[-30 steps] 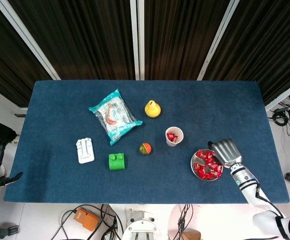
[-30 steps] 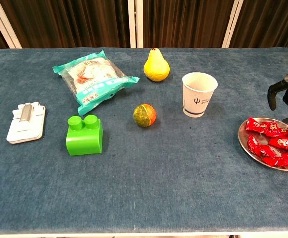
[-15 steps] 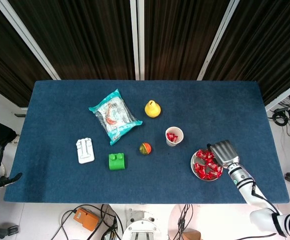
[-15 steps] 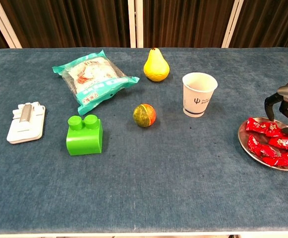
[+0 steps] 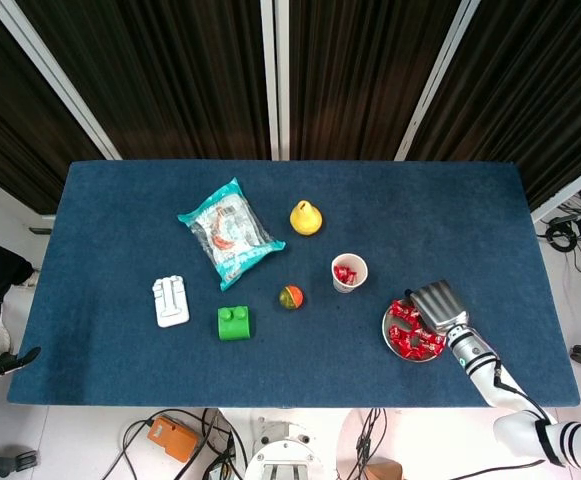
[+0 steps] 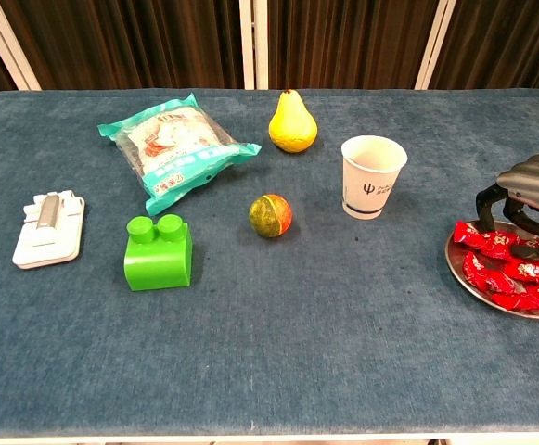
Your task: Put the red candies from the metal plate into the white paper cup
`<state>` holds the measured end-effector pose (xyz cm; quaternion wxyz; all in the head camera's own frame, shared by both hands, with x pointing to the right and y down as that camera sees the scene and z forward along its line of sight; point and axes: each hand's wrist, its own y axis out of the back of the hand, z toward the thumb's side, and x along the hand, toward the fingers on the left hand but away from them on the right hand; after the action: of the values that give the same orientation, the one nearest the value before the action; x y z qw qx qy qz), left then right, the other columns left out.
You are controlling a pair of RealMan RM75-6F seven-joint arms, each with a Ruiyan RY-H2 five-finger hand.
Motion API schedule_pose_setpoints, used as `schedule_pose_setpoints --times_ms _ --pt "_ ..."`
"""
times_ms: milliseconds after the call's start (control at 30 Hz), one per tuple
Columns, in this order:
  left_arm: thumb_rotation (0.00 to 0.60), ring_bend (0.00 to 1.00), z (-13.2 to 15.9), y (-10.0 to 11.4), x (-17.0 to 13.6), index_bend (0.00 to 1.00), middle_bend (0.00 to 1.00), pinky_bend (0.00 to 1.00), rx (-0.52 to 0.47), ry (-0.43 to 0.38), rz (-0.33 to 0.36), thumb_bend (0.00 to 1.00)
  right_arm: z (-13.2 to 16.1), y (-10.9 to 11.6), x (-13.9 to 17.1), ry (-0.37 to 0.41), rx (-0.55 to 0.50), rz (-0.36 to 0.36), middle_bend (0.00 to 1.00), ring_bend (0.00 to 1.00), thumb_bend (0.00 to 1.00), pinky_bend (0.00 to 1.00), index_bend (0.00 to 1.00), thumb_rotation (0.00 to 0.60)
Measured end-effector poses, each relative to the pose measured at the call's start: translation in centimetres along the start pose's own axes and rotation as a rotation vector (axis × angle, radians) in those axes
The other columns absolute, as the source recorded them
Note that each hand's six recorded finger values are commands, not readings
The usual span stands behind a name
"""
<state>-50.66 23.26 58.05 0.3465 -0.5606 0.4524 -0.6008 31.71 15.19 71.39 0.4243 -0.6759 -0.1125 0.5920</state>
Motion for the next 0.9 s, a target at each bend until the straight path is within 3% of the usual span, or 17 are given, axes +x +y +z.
schedule_pose_setpoints --times_ms 133,267,467,733,900 --pt "0.600 0.00 -0.2 0.1 -0.1 0.00 0.03 0.00 0.000 0.004 0.002 0.00 0.2 -0.3 -0.2 0.008 0.012 0.010 0.84 1.00 0.49 1.00 0.58 0.600" --pt "0.600 0.00 -0.4 0.1 -0.2 0.00 0.03 0.00 -0.001 0.007 0.004 0.00 0.5 -0.5 -0.4 0.013 0.014 0.013 0.84 1.00 0.58 1.00 0.64 0.600" --pt "0.600 0.00 -0.5 0.1 -0.3 0.00 0.03 0.00 -0.005 0.008 0.009 0.00 0.6 1.4 -0.1 0.015 -0.012 -0.047 0.84 1.00 0.59 1.00 0.66 0.600" --pt "0.600 0.00 -0.1 0.2 0.0 0.00 0.03 0.00 -0.006 -0.005 0.013 0.00 1.8 9.1 -1.2 0.050 -0.087 -0.224 0.84 1.00 0.59 1.00 0.65 0.600" --pt "0.600 0.00 -0.1 0.3 0.0 0.00 0.03 0.00 0.000 -0.003 0.011 0.00 4.1 12.9 -3.8 0.091 -0.107 -0.271 0.84 1.00 0.59 1.00 0.65 0.600"
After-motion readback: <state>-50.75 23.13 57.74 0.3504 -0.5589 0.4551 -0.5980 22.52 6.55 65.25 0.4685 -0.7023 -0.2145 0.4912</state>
